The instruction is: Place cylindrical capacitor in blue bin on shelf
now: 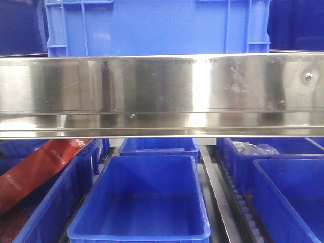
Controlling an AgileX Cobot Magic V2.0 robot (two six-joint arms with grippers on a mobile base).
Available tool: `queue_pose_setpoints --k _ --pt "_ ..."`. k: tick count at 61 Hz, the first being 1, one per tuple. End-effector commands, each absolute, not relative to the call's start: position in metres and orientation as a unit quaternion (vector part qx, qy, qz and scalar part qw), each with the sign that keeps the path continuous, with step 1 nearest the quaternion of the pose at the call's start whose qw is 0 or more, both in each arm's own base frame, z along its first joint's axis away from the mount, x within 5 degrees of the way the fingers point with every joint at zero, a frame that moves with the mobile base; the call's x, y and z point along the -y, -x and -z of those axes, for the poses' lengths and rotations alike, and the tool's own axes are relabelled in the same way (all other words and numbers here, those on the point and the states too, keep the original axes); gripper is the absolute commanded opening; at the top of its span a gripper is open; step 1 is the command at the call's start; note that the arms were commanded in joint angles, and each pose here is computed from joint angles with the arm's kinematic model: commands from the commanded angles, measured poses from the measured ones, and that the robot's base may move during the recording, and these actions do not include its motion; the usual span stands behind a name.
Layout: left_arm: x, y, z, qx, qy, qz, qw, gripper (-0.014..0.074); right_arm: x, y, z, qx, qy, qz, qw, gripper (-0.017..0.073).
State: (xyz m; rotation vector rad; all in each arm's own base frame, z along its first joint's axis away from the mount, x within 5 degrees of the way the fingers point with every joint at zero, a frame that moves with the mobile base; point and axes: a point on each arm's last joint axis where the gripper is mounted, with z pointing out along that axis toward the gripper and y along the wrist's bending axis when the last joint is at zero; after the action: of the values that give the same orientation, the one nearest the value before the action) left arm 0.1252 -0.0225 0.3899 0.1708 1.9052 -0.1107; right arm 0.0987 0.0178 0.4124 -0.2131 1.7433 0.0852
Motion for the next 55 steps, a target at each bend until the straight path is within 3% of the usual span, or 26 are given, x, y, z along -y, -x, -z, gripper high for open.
queue_pose_setpoints --k 1,15,32,45,55 --pt "0.024 -0.128 -0.399 -0.794 -0.074 0.054 0.602 -0.0111 -0.017 -0.099 -0.417 -0.752 0.094 -0.034 0.652 -0.0162" --pt "0.044 -0.166 -0.443 -0.79 -0.151 0.046 0.593 -0.0111 -0.017 -0.099 -0.417 -0.752 0.094 -0.034 0.652 -0.0162" --pt "0.12 -0.233 -0.497 -0.751 -0.231 0.115 0.607 -0.0111 -0.017 -0.099 -0.417 -0.752 0.094 -0.034 0.652 -0.0162" --pt "0.185 -0.296 -0.483 -0.755 -0.267 0.136 0.583 -0.0111 -0.017 -0.099 -0.417 -0.752 0.094 -0.034 0.652 -0.0162" --pt "0.21 -0.334 -0.453 -0.774 -0.275 0.131 0.555 -0.0111 -0.017 -0.099 -0.417 -0.752 0.094 -0.034 0.652 -0.0162"
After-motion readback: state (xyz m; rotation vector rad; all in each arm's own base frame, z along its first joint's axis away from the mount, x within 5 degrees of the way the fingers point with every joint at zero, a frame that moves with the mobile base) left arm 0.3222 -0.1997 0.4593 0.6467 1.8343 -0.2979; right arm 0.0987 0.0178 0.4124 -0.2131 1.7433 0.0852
